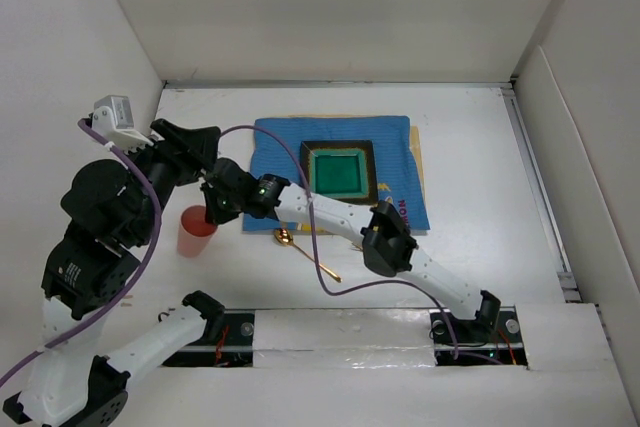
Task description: Set the dinner table for one person
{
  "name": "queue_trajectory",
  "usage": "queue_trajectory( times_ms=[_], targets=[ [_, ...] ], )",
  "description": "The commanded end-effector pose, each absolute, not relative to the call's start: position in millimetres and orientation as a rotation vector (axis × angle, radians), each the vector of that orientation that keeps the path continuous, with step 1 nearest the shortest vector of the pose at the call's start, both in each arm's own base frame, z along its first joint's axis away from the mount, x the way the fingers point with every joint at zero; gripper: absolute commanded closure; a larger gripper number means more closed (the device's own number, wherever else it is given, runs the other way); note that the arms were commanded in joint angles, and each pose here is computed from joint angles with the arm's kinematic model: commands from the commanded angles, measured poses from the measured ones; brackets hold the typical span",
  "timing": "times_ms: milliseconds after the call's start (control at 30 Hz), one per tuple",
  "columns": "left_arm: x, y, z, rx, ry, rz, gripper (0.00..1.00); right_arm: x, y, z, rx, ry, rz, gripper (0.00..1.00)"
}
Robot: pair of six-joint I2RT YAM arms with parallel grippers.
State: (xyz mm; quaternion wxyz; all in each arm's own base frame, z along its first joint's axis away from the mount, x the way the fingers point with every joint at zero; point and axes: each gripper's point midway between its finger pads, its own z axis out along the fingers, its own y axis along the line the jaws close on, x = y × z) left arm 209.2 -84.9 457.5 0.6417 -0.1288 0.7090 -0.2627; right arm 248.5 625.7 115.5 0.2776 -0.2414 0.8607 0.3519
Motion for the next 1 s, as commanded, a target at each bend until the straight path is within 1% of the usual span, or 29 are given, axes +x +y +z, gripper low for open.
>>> queue_trajectory(
  times_ms=[0,33,100,167,200,233,333,367,433,467,500,567,600,700,800,967],
  targets=[
    [217,-86,463,-0.272,1.586,-0.576,0.53,278,623,203,-0.505,2.115,1.042,1.00],
    [219,-87,461,-0.268,1.590,-0.573,0.53,284,611,232,-0.469,2.076,1.070,1.00],
    [225,-92,456,-0.258,1.604,-0.568,0.53,305,588,255,-0.410,2.055,1.044,1.00],
    [231,-99,447,-0.244,1.630,-0.574,0.53,340,542,280,-0.344,2.039,0.963,1.00],
    [236,-104,441,-0.235,1.651,-0.570,0.53,356,522,284,-0.314,2.035,0.912,1.00],
    [239,-107,436,-0.230,1.664,-0.570,0.53,386,486,283,-0.269,2.048,0.828,1.00],
    [252,-120,415,-0.209,1.729,-0.564,0.54,422,412,278,-0.196,2.096,0.692,1.00],
    [256,-127,406,-0.188,1.753,-0.575,0.54,444,370,279,-0.124,2.103,0.628,1.00],
    [264,-137,390,-0.164,1.804,-0.570,0.56,463,324,273,-0.065,2.122,0.516,1.00],
    [269,-145,374,-0.145,1.842,-0.577,0.56,487,270,270,0.021,2.139,0.437,1.00],
    [270,-146,372,-0.145,1.848,-0.574,0.56,488,268,271,0.028,2.134,0.428,1.00],
    [274,-152,359,-0.134,1.874,-0.580,0.56,499,235,264,0.057,2.157,0.359,1.00],
    [278,-155,353,-0.130,1.887,-0.578,0.56,512,207,260,0.110,2.159,0.310,1.00],
    [285,-162,335,-0.119,1.934,-0.567,0.56,530,165,244,0.174,2.195,0.234,1.00],
    [288,-168,326,-0.103,1.953,-0.569,0.56,540,144,235,0.204,2.222,0.181,1.00],
    [292,-172,314,-0.105,1.971,-0.569,0.56,538,117,195,0.249,2.306,0.081,1.00]
  ],
)
